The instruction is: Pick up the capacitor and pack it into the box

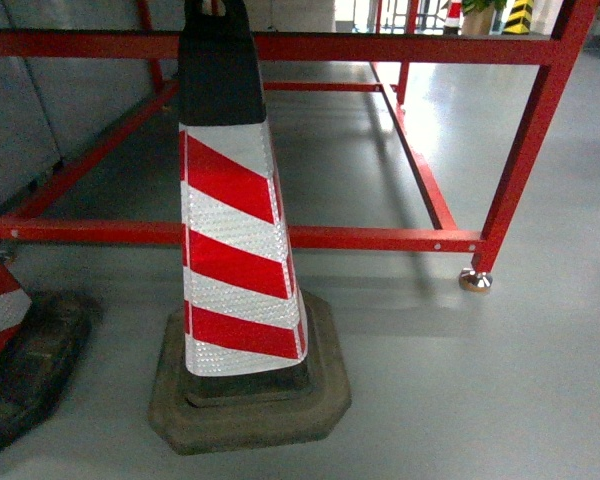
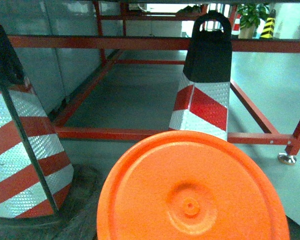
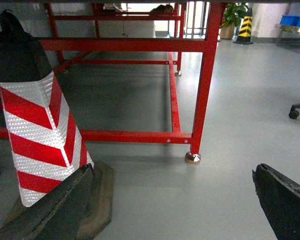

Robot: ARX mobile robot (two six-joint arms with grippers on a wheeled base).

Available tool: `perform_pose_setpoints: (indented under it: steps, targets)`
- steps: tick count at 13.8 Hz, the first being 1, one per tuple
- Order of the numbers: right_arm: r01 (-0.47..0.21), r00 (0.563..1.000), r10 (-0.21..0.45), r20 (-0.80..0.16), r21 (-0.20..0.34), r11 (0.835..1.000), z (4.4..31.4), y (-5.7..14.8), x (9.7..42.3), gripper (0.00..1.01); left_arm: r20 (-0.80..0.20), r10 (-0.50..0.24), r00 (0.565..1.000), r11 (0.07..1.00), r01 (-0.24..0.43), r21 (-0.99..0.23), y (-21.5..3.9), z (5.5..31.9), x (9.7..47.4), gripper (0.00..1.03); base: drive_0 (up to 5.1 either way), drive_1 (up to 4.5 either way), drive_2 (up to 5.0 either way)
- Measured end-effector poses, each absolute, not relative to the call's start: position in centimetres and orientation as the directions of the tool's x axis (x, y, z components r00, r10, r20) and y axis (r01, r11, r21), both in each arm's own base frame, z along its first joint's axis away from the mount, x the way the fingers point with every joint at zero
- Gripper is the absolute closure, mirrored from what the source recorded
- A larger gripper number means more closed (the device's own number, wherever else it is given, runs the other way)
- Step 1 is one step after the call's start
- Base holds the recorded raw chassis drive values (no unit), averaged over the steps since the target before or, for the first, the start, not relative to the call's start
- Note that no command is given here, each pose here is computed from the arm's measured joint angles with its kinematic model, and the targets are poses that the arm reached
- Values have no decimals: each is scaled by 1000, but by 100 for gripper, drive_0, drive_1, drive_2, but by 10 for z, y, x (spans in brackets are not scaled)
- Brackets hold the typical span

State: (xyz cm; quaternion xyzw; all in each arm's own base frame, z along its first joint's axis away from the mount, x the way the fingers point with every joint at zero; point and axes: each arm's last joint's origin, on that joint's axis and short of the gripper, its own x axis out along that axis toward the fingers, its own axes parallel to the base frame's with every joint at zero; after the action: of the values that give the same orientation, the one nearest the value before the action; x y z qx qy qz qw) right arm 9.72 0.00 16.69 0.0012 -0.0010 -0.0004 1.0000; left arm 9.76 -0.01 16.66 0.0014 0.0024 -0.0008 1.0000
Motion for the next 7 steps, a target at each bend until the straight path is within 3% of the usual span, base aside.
perform_pose_setpoints:
  steps: [7]
  targets:
    - [0,1000,0,3,1,1000,167,0,97,3,-5,0,1000,1000,0,2,0,167,98,59,0,0,0]
